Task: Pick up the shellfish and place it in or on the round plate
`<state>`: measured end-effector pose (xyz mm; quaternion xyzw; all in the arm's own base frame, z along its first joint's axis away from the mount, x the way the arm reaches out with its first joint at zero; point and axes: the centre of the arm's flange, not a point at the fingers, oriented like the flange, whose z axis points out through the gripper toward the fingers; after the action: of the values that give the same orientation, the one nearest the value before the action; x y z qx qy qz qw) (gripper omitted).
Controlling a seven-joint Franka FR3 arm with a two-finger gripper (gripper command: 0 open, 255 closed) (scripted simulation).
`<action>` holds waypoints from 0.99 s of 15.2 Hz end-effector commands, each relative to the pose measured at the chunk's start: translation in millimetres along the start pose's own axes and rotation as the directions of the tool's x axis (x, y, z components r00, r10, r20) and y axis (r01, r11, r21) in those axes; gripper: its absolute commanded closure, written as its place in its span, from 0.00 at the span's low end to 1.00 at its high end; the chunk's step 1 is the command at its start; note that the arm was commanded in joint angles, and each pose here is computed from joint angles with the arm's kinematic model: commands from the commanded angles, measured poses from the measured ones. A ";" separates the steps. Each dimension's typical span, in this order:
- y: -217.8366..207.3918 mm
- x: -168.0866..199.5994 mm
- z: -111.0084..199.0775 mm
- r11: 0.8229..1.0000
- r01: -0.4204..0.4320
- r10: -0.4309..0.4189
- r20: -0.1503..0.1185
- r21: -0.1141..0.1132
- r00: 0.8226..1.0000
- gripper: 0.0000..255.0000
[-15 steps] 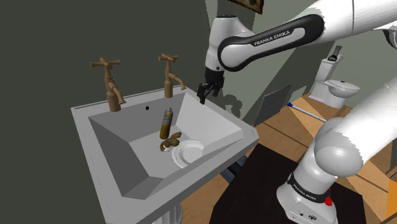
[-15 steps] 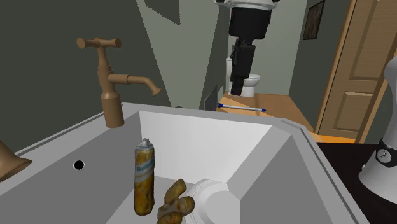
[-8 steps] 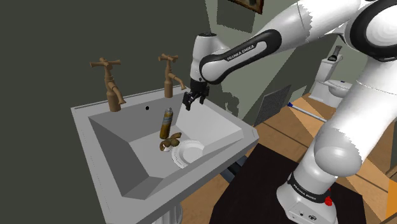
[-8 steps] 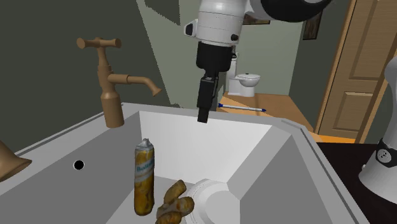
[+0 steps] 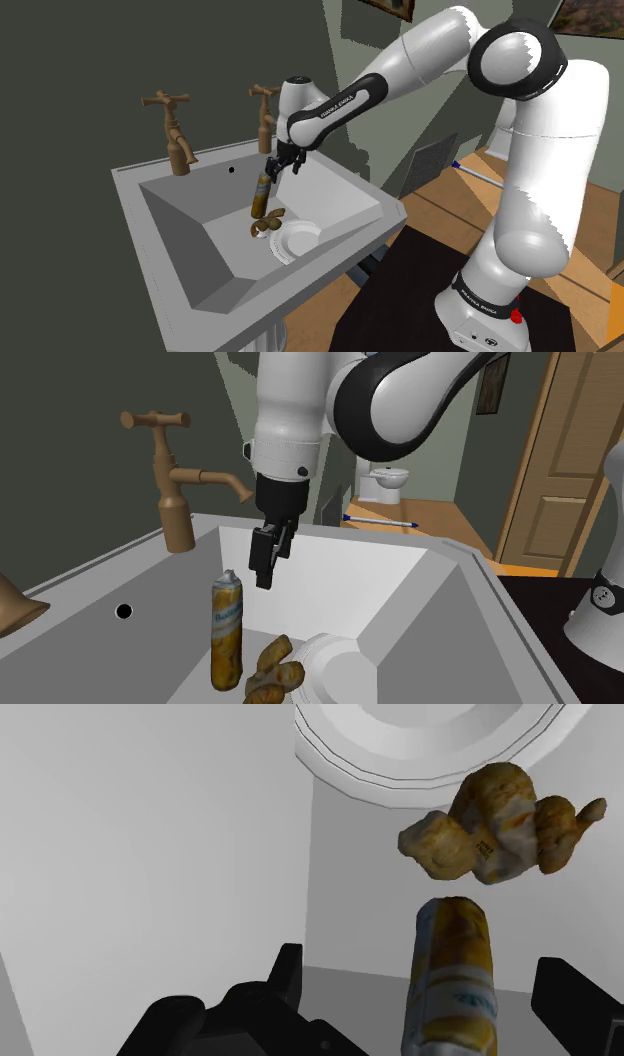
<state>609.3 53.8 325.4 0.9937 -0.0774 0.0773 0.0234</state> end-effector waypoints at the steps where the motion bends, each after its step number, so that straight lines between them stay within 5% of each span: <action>1: -3.9 15.3 21.5 1.000 -0.012 0.012 -0.004 0.006 1.000 0.00; 9: -4.5 16.6 62.8 1.000 -0.012 0.012 -0.004 0.006 1.000 0.00; 15: -4.5 16.6 62.8 1.000 -0.012 0.012 -0.004 0.006 1.000 0.00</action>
<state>635.6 52.2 265.8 0.9931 -0.0832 0.0797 0.0199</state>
